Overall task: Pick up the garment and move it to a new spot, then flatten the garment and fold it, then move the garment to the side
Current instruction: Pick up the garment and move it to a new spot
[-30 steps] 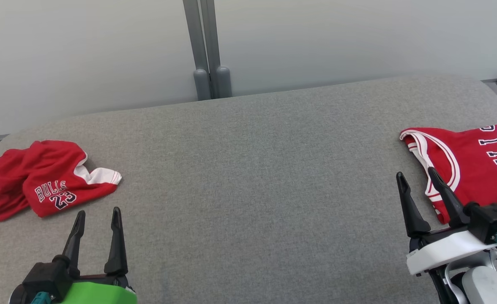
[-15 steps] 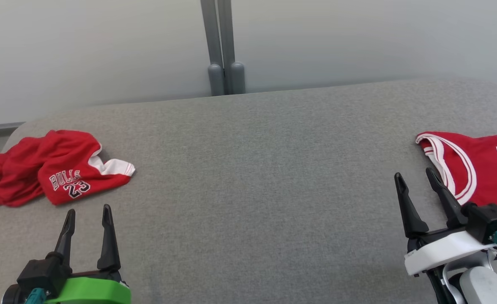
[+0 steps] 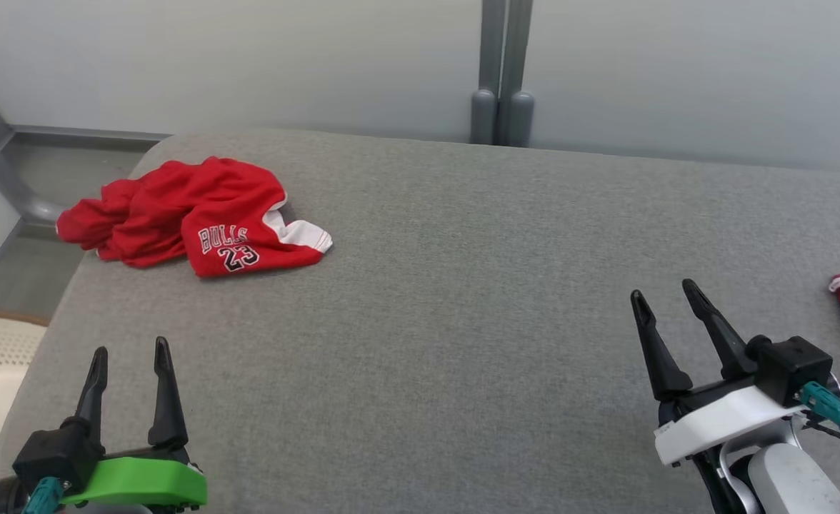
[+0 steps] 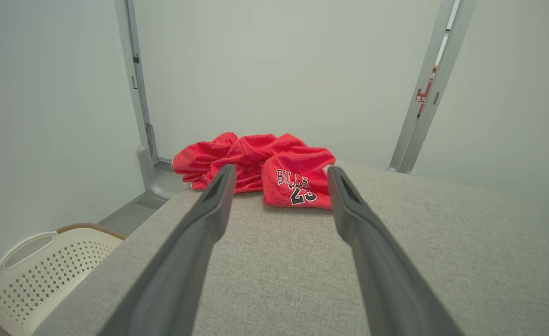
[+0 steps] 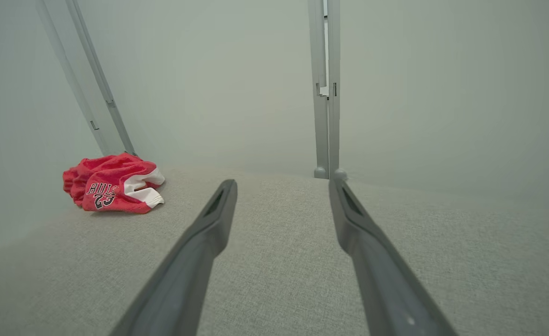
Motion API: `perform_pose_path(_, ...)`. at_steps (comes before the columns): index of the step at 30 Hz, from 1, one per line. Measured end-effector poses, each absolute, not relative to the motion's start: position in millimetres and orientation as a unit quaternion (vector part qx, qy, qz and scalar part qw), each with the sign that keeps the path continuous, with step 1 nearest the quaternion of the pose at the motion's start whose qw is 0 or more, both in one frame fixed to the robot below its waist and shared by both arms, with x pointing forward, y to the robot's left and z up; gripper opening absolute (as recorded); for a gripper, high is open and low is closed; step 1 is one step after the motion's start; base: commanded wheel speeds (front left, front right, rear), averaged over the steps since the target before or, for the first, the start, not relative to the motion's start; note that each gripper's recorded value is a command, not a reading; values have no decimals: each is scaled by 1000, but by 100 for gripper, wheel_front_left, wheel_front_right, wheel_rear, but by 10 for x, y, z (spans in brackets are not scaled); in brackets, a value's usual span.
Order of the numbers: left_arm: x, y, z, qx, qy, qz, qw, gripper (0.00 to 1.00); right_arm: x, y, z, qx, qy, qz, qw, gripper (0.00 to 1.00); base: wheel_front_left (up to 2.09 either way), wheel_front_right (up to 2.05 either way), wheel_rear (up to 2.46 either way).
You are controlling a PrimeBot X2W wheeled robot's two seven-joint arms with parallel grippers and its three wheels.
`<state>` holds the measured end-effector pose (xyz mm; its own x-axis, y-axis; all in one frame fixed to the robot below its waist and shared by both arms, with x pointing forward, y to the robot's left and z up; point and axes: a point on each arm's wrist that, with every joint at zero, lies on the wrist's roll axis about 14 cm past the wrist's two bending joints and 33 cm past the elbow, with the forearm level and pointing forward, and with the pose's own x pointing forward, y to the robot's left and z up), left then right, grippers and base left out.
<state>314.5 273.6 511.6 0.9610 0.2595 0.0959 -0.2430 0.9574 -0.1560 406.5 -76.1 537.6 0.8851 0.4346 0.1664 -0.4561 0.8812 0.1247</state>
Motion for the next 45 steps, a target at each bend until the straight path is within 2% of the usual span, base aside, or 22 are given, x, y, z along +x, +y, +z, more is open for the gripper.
perform_pose_path(10, 2743, 3136, 5048, -68, -48, 202, 976, 100, 4101, -191, 5338, 95, -54, 299, 948, 100, 0, 0, 0)
perform_pose_path(18, 2796, 3144, 5036, -63, -26, 190, 979, 100, 4103, -126, 5296, 94, -47, 310, 945, 100, 0, 0, 0)
perform_pose_path(28, 3588, 3250, 5445, -48, 7, 127, 991, 100, 4292, -229, 5478, 90, -86, 295, 947, 100, 0, 0, 0)
perform_pose_path(34, 4147, 3444, 5624, -76, 39, 110, 990, 100, 4432, -275, 5574, 87, -110, 289, 947, 100, 0, 0, 0)
perform_pose_path(41, 4699, 3772, 5461, -48, 116, 122, 984, 100, 4690, -322, 5649, 80, -137, 284, 946, 100, 0, 0, 0)
perform_pose_path(45, 4995, 3773, 5082, -52, 186, 119, 974, 100, 4852, -393, 5599, 80, -140, 273, 948, 100, 0, 0, 0)
